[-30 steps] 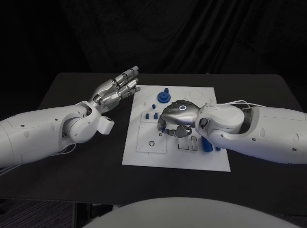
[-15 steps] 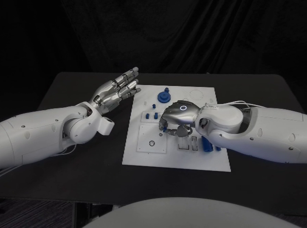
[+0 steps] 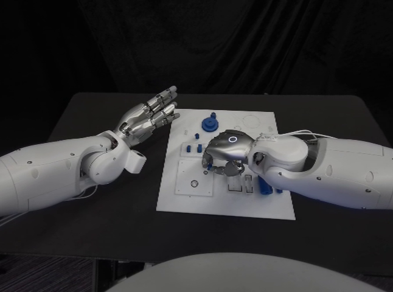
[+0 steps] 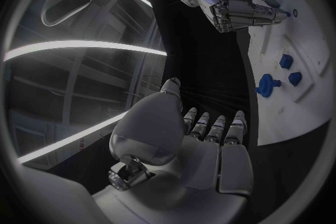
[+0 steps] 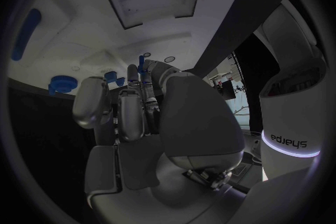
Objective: Assemble the parts on the task board
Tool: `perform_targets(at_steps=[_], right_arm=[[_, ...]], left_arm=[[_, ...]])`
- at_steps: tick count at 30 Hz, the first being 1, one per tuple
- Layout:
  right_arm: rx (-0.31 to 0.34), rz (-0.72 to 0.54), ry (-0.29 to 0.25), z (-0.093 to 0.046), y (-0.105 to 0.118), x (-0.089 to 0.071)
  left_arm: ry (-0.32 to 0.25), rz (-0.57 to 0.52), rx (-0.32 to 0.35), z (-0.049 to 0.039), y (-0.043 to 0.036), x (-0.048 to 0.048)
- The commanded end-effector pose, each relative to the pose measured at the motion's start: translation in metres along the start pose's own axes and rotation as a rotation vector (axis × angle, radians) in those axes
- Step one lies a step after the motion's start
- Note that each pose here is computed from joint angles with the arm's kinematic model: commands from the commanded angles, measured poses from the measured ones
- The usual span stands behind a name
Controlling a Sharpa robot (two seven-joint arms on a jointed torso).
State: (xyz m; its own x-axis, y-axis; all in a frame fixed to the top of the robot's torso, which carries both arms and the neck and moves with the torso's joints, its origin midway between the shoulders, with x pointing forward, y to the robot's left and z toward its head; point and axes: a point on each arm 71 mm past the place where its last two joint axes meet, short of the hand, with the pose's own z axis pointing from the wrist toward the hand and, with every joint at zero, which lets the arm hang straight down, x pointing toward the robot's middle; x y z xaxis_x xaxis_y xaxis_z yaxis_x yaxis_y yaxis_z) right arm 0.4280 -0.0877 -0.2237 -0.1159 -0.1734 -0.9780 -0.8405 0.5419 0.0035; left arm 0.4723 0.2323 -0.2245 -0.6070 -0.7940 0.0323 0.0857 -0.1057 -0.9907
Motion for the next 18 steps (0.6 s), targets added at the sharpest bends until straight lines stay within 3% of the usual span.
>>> perform_targets(at_steps=[1, 18], right_arm=[[-0.012, -0.006, 0.0, 0.001, 0.0033, 0.0003], [-0.028, -0.005, 0.003, 0.0043, 0.0093, -0.0008]], left_arm=[[0.01, -0.01, 0.013, -0.0003, -0.0004, 0.0013], [0.013, -0.012, 0.005, -0.0001, 0.0005, 0.0011]])
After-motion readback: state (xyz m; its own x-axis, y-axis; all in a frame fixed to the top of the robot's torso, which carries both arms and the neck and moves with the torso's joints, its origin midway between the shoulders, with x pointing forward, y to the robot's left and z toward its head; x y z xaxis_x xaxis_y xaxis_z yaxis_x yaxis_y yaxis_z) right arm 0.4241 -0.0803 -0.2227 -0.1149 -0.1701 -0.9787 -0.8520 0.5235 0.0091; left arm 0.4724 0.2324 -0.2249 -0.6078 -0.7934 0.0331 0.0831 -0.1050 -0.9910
